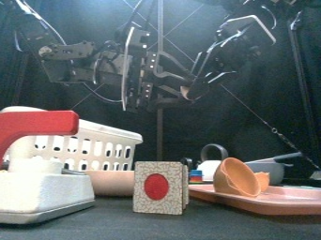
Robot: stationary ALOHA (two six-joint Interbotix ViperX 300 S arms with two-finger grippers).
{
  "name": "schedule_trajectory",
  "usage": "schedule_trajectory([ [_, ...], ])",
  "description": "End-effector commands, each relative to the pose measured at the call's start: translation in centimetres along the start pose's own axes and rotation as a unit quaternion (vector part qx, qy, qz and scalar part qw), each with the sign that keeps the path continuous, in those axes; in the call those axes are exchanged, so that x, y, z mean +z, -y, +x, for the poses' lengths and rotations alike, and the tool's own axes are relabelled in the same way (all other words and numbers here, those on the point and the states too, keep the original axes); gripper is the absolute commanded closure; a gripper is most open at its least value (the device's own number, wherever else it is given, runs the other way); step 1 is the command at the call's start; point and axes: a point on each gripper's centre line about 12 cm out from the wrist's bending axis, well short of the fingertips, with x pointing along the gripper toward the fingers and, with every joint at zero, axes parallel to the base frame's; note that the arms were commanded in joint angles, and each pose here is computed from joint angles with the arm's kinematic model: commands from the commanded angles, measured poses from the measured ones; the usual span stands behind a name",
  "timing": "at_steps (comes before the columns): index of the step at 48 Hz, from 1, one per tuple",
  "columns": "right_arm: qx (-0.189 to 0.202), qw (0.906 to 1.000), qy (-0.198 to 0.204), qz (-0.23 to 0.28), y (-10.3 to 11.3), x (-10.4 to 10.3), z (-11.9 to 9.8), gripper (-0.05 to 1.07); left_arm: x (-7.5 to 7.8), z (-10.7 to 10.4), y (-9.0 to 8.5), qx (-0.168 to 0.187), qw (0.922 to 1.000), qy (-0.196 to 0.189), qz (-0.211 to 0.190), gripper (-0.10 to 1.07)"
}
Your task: Hand over egg half
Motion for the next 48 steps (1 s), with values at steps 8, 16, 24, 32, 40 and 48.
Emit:
schedule_trajectory([
  [8,0.000,0.9996,0.000,0.027,0.4,0.7,-0.3,0.16,1.4,0.2,0.3,-0.004,0.9998,0.019,-0.003,0.25],
  [16,0.002,0.9995,-0.002,0.031,0.3,0.6,-0.3,-0.01,1.4,0.2,0.2,-0.002,0.9998,0.019,-0.003,0.25],
  [24,-0.010,0.9995,-0.010,0.028,0.6,0.4,-0.5,-0.02,1.3,0.1,0.2,-0.003,0.9998,0.018,-0.003,0.25],
  [32,-0.038,0.9983,-0.030,0.031,1.2,-0.1,-0.7,-0.02,1.4,-0.2,0.1,-0.003,0.9998,0.017,-0.003,0.25],
  [40,-0.037,0.9983,-0.031,0.032,1.1,-0.1,-0.8,-0.02,1.5,-0.3,0.1,-0.003,0.9998,0.018,-0.004,0.25],
  [48,-0.039,0.9984,-0.029,0.029,1.1,0.0,-0.8,-0.02,1.3,-1.0,0.1,-0.004,0.9999,0.012,-0.002,0.25],
])
